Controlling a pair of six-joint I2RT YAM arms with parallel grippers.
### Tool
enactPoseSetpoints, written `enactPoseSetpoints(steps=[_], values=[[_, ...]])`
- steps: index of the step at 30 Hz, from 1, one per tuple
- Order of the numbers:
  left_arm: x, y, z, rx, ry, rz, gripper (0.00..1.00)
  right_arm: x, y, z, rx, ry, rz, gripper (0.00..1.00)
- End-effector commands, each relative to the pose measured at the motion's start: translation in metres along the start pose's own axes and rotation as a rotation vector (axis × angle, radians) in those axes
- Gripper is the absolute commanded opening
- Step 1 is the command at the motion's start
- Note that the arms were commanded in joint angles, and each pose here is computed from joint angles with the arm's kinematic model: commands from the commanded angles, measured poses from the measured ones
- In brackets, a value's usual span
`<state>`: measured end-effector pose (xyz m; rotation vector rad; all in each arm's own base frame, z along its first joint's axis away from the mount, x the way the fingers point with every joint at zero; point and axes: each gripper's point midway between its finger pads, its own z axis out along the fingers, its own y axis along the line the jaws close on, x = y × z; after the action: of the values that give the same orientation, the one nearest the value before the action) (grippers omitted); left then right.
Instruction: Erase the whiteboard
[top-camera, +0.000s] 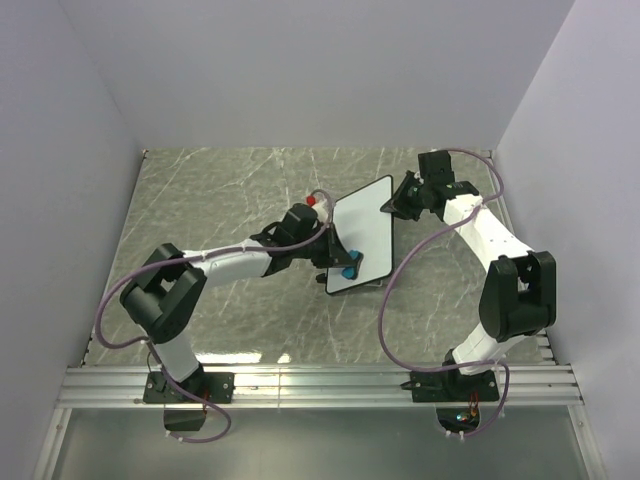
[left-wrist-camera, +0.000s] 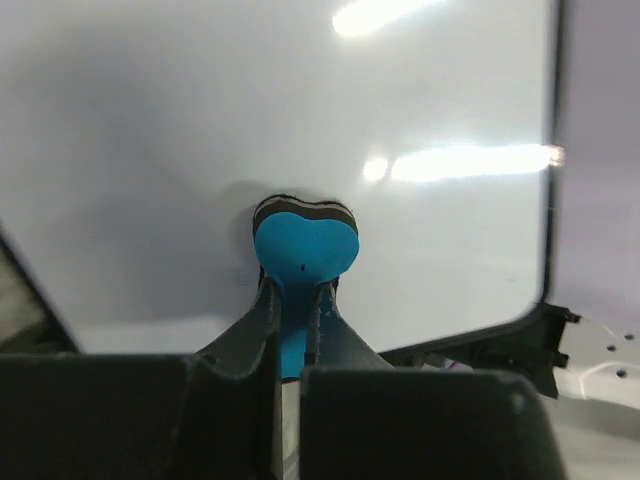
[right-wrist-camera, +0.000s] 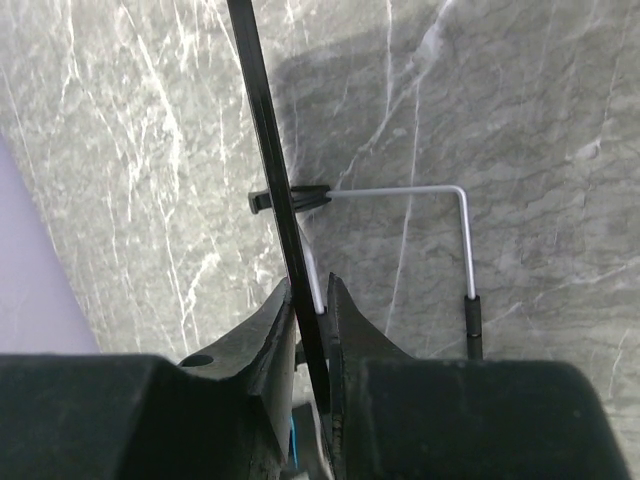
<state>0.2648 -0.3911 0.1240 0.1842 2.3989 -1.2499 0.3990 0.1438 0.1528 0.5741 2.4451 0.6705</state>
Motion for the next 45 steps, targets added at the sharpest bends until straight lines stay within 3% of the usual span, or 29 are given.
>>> enactPoseSetpoints(steps=[1, 11, 21, 34, 40, 45], values=[[0.07, 0.089, 0.007, -0.195, 0.206, -0.118, 0.0, -0.022, 0.011, -0.004, 0.021, -0.109, 0.087, 0.0], [0.067, 0.116, 0.007, -0.267, 0.191, -0.114, 0.0, -0.023, 0.013, -0.002, 0.02, -0.103, 0.09, 0.0], [0.044, 0.149, -0.026, -0.392, 0.139, -0.158, 0.0, -0.011, 0.008, -0.002, 0.017, -0.088, 0.096, 0.0], [-0.086, 0.067, -0.103, -0.379, -0.158, -0.044, 0.0, 0.019, -0.002, -0.005, 0.011, -0.052, 0.088, 0.0], [-0.107, 0.096, -0.14, -0.494, -0.226, -0.067, 0.0, 0.026, -0.002, -0.01, 0.0, -0.047, 0.086, 0.0], [-0.098, 0.158, -0.163, -0.617, -0.232, -0.155, 0.0, 0.032, 0.0, -0.021, -0.014, -0.044, 0.078, 0.0]])
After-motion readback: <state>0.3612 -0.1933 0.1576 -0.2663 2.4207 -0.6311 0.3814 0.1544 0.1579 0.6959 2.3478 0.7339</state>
